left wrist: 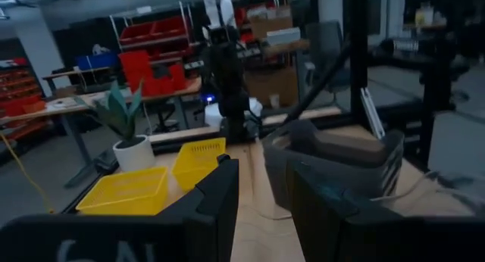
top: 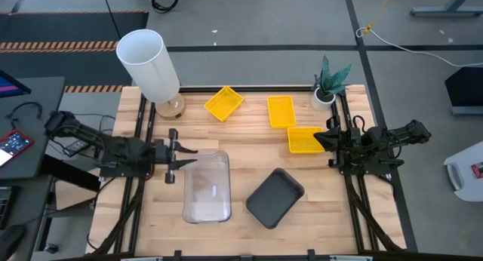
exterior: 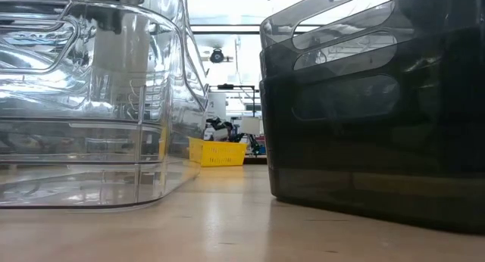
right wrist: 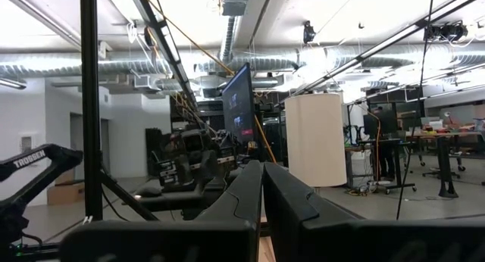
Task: Stack baskets by color
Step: Stack the bottom right yellow bin into the top yellow bin
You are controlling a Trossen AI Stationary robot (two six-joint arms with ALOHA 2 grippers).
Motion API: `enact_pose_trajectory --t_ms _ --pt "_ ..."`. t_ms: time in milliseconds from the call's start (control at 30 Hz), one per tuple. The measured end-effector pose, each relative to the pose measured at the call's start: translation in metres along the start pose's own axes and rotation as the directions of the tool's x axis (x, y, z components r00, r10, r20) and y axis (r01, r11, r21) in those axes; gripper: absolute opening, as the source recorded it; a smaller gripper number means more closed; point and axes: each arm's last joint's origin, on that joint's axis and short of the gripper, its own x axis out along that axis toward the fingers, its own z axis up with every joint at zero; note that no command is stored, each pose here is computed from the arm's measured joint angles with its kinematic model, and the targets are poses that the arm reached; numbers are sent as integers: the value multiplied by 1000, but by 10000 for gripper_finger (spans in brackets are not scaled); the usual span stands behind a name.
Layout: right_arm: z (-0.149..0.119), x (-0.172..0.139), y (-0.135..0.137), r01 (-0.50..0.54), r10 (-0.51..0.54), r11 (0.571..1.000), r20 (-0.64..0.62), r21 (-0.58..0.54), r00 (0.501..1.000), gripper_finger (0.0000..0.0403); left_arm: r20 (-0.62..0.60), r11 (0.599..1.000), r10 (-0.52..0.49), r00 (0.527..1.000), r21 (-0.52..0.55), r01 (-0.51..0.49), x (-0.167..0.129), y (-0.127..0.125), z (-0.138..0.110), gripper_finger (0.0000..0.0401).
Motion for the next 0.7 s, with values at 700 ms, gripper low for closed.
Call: enact_pose_trajectory --t_ms 700 --pt "0 0 0 0 0 1000 1 0 1000 23 160 991 24 987 -136 -2 -26 10 0 117"
